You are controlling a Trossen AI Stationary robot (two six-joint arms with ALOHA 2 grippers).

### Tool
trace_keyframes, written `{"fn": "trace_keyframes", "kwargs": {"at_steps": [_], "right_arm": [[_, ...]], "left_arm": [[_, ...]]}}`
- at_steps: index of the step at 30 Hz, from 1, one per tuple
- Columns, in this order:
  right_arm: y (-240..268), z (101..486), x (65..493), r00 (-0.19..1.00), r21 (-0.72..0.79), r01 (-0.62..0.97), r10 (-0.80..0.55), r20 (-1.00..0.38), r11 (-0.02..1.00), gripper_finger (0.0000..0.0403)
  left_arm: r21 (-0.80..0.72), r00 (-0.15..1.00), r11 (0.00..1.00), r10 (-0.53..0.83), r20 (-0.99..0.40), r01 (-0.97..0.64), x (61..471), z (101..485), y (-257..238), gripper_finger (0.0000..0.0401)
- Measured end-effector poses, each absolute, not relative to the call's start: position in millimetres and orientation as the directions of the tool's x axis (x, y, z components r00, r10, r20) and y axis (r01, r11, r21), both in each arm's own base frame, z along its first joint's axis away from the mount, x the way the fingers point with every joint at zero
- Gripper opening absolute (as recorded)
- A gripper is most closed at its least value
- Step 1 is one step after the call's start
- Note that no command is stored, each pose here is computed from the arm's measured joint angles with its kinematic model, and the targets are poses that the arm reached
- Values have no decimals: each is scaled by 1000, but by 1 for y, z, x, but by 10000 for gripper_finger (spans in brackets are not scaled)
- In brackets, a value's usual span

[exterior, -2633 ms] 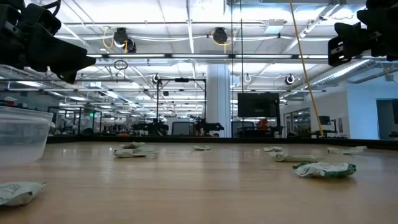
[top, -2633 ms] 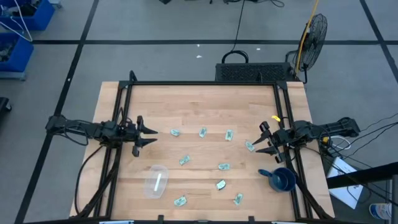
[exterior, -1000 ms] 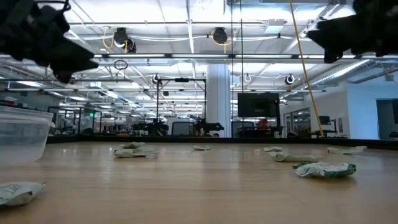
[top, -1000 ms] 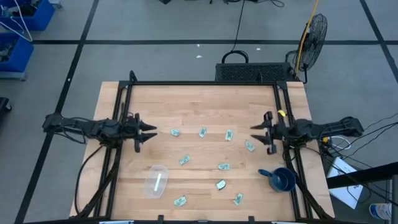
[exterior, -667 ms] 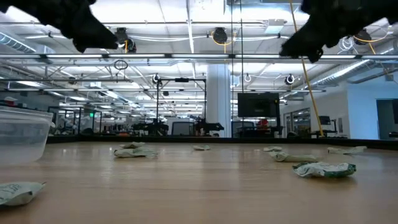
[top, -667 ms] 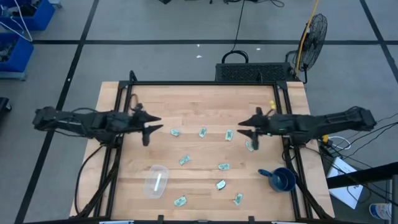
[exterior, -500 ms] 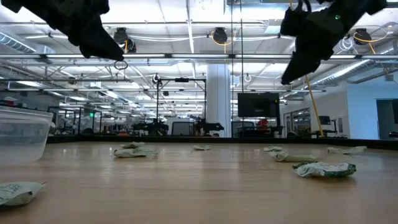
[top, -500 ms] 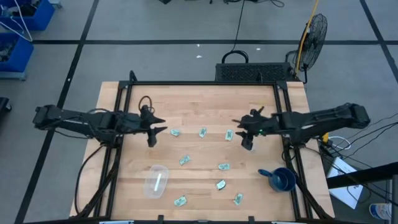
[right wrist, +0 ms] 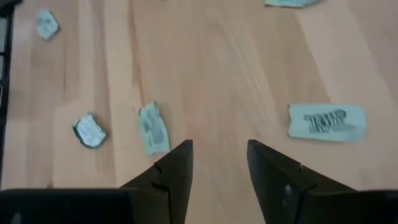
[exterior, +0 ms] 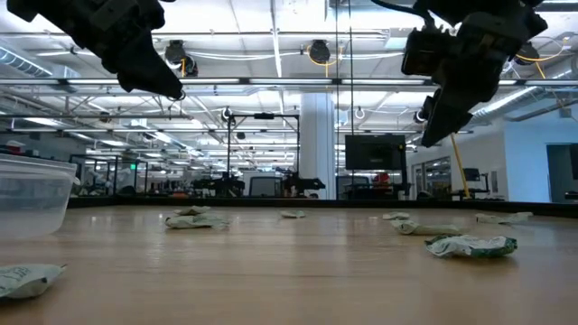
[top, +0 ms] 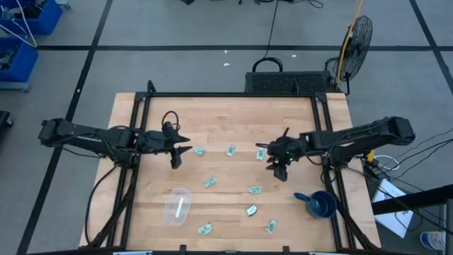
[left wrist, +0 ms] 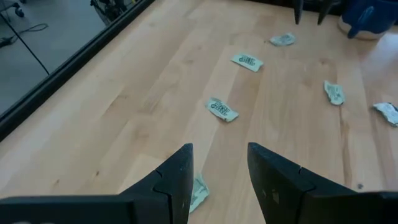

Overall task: Pick and place Stevia / Truvia into bins
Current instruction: Put the stevia packet into the transparent container

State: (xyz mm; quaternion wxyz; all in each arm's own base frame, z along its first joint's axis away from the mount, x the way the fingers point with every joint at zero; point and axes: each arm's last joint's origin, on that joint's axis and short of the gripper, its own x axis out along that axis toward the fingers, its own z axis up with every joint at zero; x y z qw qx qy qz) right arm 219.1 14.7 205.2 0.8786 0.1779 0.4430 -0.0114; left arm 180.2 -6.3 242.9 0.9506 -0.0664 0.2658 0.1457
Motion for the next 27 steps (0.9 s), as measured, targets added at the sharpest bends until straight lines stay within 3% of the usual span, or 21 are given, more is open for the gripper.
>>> {"fn": "trace_keyframes", "kwargs": {"at_steps": [7, 18, 23, 27], "right_arm": [[14, 202, 226, 722, 380, 162, 153, -675, 911, 146], [14, 200, 226, 735, 362, 122, 161, -658, 924, 146], [13, 192, 217, 643, 314, 175, 133, -754, 933, 146], [7, 178, 196, 439, 111, 325, -46, -897, 939, 146]], "left_arm": [[-41, 818, 951, 241, -522, -307, 180, 243, -6, 157], [-17, 828, 957, 241, -507, -289, 181, 245, -6, 157], [-17, 828, 957, 241, -507, -289, 181, 245, -6, 157], [-17, 828, 957, 241, -506, -289, 181, 245, -6, 157]]}}
